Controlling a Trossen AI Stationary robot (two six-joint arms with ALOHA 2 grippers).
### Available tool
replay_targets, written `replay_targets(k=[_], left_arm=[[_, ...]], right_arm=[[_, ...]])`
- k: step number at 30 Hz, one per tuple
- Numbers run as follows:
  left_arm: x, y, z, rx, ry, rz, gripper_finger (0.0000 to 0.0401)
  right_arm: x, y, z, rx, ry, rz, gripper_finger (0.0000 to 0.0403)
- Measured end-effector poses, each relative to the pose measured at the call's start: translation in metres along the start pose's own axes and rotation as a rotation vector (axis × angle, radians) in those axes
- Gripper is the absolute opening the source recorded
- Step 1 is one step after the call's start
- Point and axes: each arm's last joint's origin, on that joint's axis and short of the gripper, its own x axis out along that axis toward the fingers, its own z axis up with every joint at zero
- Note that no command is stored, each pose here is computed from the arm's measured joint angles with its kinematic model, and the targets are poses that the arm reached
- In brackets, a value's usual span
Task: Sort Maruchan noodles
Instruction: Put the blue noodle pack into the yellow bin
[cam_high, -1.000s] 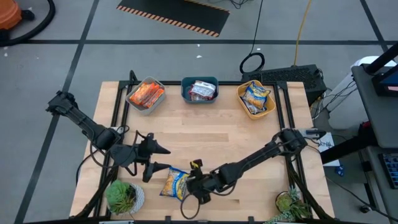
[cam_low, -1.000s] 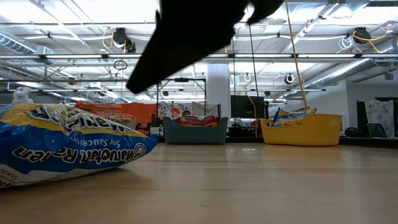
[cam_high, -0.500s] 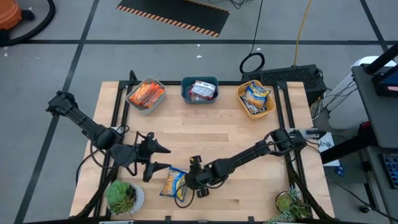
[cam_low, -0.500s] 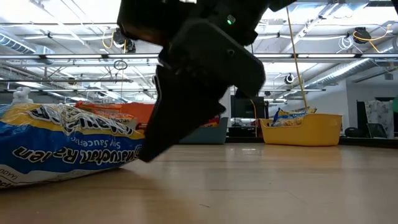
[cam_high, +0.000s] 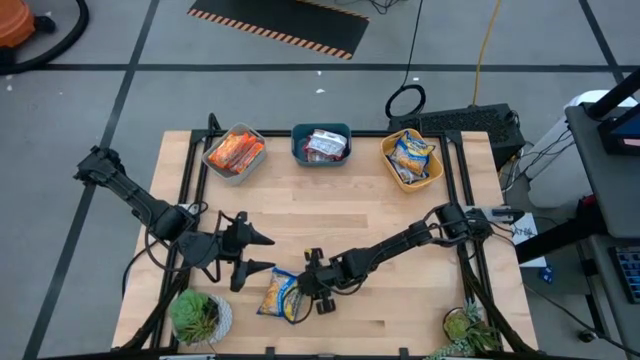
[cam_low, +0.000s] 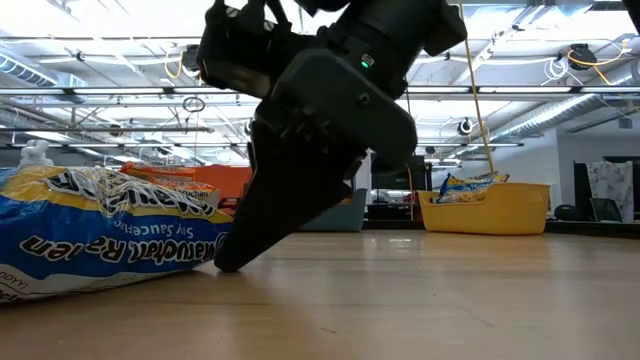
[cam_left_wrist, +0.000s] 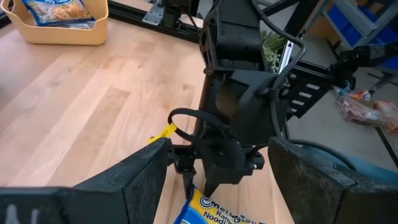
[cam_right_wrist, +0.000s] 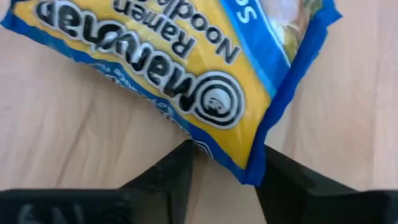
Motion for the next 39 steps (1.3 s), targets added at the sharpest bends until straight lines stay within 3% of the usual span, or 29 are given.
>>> replay_targets(k=[10,17,28,39], left_arm=[[0.000,0.000,-0.001,0.041,0.005,0.004,0.0278],[0.001,0.003,-0.005,0.069,0.046,0.040,0.0278],[0.021,0.003,-0.015,0.092,0.099,0.094,0.0278],[0.032,-0.008,-0.007,0.087,-0.001,0.025,0.0278]], right_arm=[[-0.003,-0.001,0.004,-0.075,-0.008,0.001,0.0008],[-0.021,0.004,0.017,-0.131,-0.009,-0.058,0.0001],[-0.101,0.032,0.044,-0.295,-0.168,-0.468,0.0000],[-0.141,0.056,0.048,-0.387,-0.213,-0.687,0.0000]])
